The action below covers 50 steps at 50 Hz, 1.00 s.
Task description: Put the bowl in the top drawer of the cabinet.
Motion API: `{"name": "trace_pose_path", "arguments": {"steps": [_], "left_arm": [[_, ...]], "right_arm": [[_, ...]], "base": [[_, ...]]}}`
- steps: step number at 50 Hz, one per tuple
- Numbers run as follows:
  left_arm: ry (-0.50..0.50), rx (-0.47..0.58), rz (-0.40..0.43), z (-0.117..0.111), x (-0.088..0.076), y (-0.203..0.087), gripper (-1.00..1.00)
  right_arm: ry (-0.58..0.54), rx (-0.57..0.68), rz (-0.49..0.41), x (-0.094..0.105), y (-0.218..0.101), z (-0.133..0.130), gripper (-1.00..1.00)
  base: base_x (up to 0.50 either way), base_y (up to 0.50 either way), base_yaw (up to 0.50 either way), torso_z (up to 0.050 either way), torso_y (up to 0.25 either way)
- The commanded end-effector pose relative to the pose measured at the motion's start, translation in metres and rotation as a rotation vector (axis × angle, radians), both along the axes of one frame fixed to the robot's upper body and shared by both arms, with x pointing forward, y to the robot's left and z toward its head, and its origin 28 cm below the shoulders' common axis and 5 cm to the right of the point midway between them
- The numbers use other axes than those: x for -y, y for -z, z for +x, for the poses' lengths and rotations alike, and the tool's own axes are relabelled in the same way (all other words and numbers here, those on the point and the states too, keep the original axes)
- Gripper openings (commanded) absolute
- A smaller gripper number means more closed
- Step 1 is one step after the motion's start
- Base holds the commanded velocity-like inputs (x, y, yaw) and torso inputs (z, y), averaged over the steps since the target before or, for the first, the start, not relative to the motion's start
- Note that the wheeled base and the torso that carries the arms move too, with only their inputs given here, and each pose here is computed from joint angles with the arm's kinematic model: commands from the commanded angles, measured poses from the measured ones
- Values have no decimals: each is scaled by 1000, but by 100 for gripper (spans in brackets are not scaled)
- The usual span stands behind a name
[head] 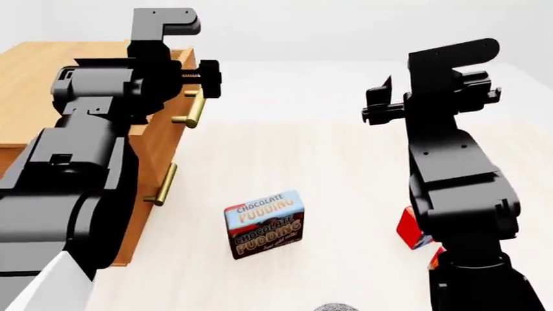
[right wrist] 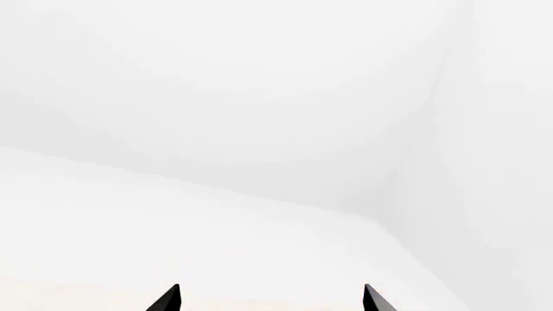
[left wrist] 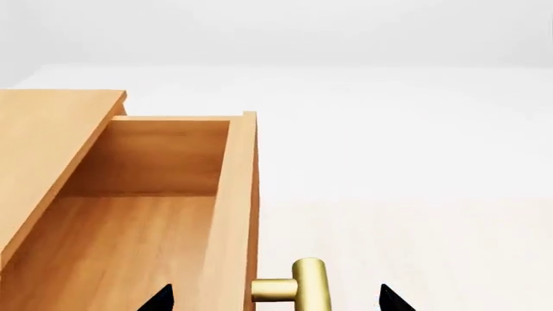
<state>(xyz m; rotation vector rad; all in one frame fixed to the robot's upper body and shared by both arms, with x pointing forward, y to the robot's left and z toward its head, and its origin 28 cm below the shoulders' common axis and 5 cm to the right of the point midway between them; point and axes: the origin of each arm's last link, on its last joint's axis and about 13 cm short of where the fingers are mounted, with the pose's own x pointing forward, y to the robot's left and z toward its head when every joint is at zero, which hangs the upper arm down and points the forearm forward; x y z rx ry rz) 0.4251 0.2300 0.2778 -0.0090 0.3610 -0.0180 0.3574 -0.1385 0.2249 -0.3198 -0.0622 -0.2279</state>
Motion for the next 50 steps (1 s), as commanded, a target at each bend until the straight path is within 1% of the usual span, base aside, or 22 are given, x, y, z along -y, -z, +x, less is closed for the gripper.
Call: {"name": "trace_pose_path", "arguments": {"steps": [1, 6, 11, 18, 28, 35, 45, 50], "left_arm": [[9, -53, -53, -1, 2, 13, 100], [17, -76, -113, -2, 3, 17, 100], [30, -84, -177, -3, 5, 14, 100], [51, -85, -227, -4, 10, 9, 100], [78, -90, -240, -4, 19, 8, 100], [112, -84, -251, -4, 32, 0, 100], [134, -102, -247, -5, 44, 7, 100], [165, -116, -247, -6, 53, 11, 100]], "right_arm": [[5, -6, -22, -1, 3, -1, 100], [5, -12, -28, -1, 5, -1, 100], [7, -15, -35, 0, 7, -1, 100], [8, -15, -33, 2, 7, -3, 100], [5, -17, -27, 5, 9, -8, 100], [5, -18, -24, 6, 9, -12, 100], [5, -24, -13, 11, 13, -16, 100], [-2, -39, -14, 10, 19, -15, 100]], "base": [[0, 0, 0, 0, 0], [0, 0, 0, 0, 0], [0, 0, 0, 0, 0], [0, 0, 0, 0, 0], [0, 0, 0, 0, 0], [0, 0, 0, 0, 0], [0, 0, 0, 0, 0], [0, 0, 0, 0, 0]]}}
